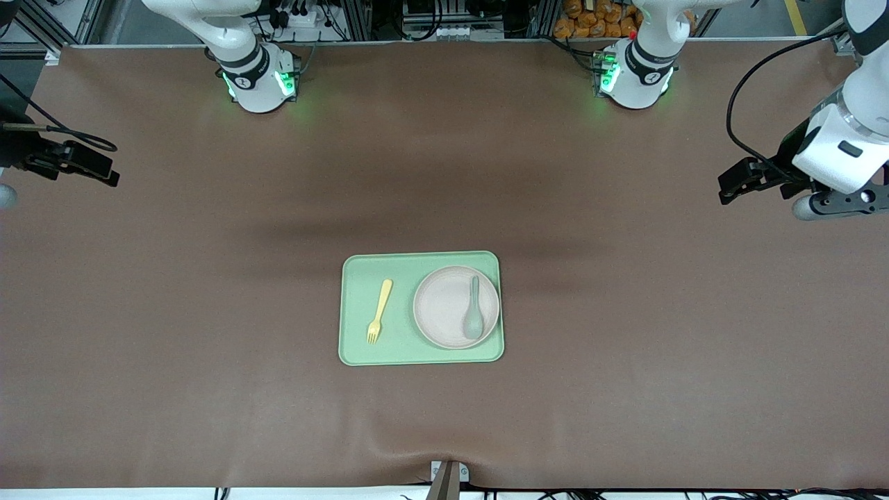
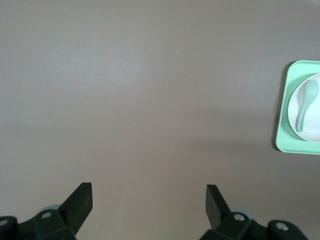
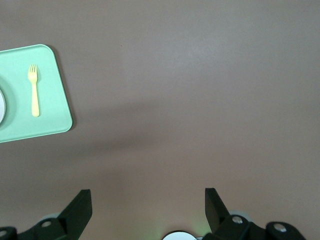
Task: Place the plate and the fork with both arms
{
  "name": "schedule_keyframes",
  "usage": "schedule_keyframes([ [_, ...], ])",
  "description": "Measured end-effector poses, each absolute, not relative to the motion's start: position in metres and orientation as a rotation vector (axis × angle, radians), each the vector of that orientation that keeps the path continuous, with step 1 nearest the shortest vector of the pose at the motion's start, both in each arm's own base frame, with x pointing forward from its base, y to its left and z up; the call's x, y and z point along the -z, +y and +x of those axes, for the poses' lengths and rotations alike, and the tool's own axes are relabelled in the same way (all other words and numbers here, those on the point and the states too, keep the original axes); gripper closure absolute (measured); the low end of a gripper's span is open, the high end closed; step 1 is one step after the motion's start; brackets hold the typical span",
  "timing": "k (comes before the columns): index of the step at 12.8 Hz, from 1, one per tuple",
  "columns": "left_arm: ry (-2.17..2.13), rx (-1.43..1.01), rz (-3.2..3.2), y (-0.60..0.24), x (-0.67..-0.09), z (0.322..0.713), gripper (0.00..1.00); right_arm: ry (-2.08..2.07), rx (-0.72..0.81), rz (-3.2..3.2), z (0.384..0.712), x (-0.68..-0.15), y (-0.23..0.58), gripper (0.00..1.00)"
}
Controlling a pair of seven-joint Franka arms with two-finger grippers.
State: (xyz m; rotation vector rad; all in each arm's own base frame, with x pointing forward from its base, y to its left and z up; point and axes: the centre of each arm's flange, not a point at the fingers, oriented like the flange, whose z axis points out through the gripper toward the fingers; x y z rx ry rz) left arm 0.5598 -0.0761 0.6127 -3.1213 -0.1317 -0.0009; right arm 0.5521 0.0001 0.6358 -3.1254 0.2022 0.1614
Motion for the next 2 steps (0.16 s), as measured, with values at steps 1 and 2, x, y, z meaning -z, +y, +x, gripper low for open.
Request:
schedule_keyframes([
  [1,-0.134,0.002,-3.121,-0.0754,-0.6158,0.5593,0.00,0.200,-0.159,-3.126,0.5524,-0.6358,0.0009,0.00],
  [2,-0.137,0.000,-3.121,-0.0742,-0.6185,0.5588,0.00,0.198,-0.155,-3.126,0.5528,-0.6355,0.0017,0.00],
])
